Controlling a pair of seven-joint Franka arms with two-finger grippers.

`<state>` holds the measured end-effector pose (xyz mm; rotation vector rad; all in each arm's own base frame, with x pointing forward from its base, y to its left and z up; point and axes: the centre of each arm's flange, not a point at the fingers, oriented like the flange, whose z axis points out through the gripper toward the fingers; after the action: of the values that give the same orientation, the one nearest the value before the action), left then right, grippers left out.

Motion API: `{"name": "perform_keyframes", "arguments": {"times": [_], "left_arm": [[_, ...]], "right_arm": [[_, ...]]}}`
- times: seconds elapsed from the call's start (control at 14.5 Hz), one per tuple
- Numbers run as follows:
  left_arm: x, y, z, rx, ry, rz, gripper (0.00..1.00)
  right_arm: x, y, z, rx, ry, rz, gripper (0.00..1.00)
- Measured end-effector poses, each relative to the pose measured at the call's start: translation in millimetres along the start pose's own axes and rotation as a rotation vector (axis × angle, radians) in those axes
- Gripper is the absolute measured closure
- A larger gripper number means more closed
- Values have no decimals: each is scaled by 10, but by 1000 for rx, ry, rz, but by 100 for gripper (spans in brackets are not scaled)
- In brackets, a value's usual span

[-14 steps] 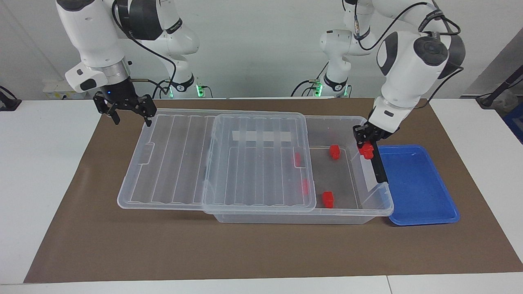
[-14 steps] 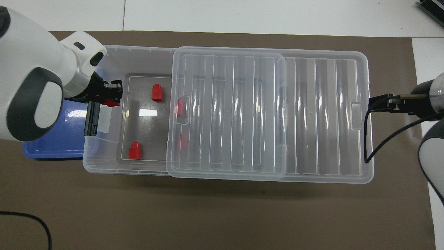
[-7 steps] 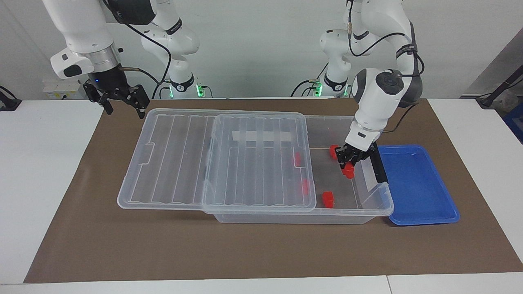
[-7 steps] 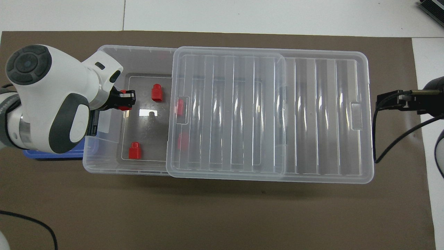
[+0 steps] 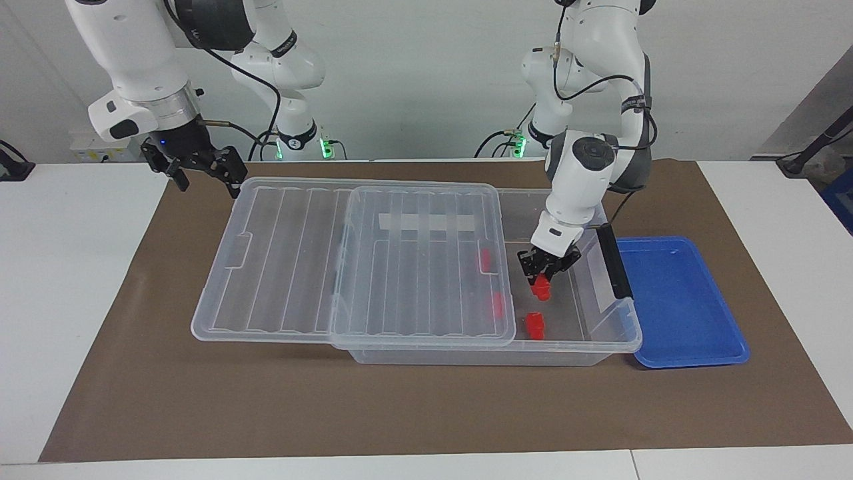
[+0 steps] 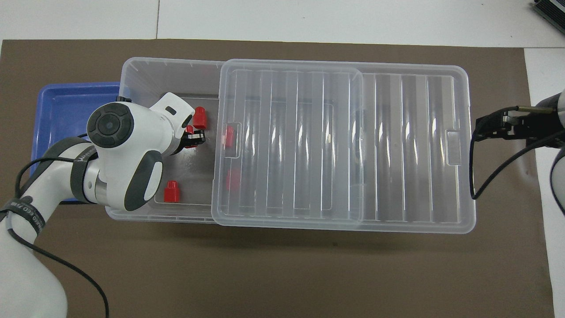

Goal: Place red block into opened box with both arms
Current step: 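Carry the red block into the open box and lower it, then open the left gripper and withdraw it back over the tray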

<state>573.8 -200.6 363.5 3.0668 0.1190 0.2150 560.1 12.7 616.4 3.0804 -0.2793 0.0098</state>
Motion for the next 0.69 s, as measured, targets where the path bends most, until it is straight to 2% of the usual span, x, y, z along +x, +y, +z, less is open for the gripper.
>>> {"name": "perform_keyframes", "arguments": {"times": [0.28, 0.48, 0.55, 0.69], "left_arm": [[-38, -49, 393, -3, 13, -2, 66], [-34, -55, 428, -3, 14, -2, 65], [-33, -57, 429, -3, 15, -2, 59], [-31, -61, 429, -1, 15, 0, 35]], "right_arm": [[-75, 9, 65, -12, -53, -2, 0], [-111, 14, 84, -15, -69, -2, 0], [-117, 15, 88, -16, -70, -2, 0], [-122, 15, 102, -16, -73, -2, 0]]}}
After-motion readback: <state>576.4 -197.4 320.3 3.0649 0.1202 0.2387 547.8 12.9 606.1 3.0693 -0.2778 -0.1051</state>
